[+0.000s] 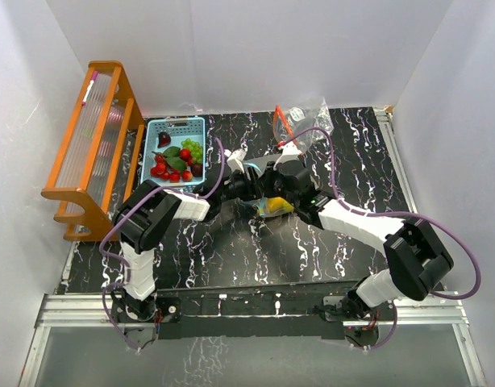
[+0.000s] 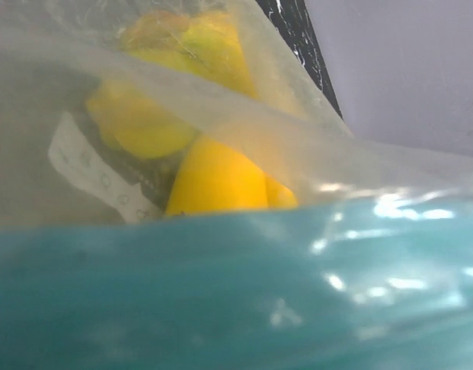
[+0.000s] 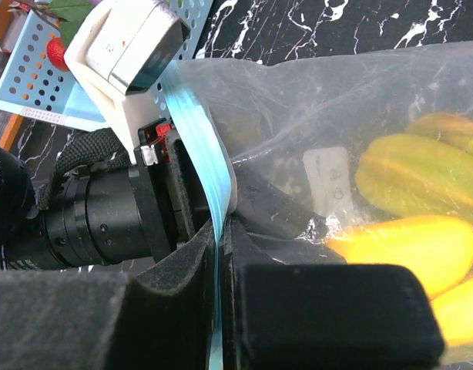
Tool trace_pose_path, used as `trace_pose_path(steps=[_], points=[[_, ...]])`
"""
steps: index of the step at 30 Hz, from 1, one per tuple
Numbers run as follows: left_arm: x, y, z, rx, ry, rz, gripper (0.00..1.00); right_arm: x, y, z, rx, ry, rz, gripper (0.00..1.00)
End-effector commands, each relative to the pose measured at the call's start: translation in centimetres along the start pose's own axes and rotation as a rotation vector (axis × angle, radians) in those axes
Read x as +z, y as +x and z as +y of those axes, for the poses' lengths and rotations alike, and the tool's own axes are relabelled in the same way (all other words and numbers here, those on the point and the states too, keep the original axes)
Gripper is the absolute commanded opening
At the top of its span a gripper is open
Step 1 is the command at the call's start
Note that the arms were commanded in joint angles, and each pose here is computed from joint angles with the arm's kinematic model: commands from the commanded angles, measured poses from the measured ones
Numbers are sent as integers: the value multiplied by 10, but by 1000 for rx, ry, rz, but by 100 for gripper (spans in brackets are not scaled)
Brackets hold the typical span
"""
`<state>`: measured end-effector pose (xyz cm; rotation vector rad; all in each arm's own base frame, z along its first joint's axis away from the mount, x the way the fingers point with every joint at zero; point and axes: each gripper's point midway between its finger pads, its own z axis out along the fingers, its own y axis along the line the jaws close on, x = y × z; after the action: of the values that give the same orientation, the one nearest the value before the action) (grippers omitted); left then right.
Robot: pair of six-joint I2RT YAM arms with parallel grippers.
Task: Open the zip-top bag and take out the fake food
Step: Pick up the fake fruit from the zipper food storage bag.
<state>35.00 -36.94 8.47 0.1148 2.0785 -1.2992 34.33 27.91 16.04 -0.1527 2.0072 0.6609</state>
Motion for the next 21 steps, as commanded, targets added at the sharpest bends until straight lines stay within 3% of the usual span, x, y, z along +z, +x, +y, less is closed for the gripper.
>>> trace_pose_path(steps=[1, 7, 11, 18, 21], points=[[6, -2, -34, 37, 125, -4, 50, 1, -8, 25, 3, -84, -28, 8], [6, 33, -38, 61, 166, 96, 75, 0, -8, 18, -22, -47, -30, 8], [5, 51, -21, 132, 93, 147, 77, -4, -10, 17, -47, -54, -38, 8], [16, 71, -30, 109, 201, 234, 77, -3, -8, 26, -147, -116, -2, 8], [17, 80, -29, 97, 230, 260, 86, -4, 4, 35, -193, -191, 44, 8]])
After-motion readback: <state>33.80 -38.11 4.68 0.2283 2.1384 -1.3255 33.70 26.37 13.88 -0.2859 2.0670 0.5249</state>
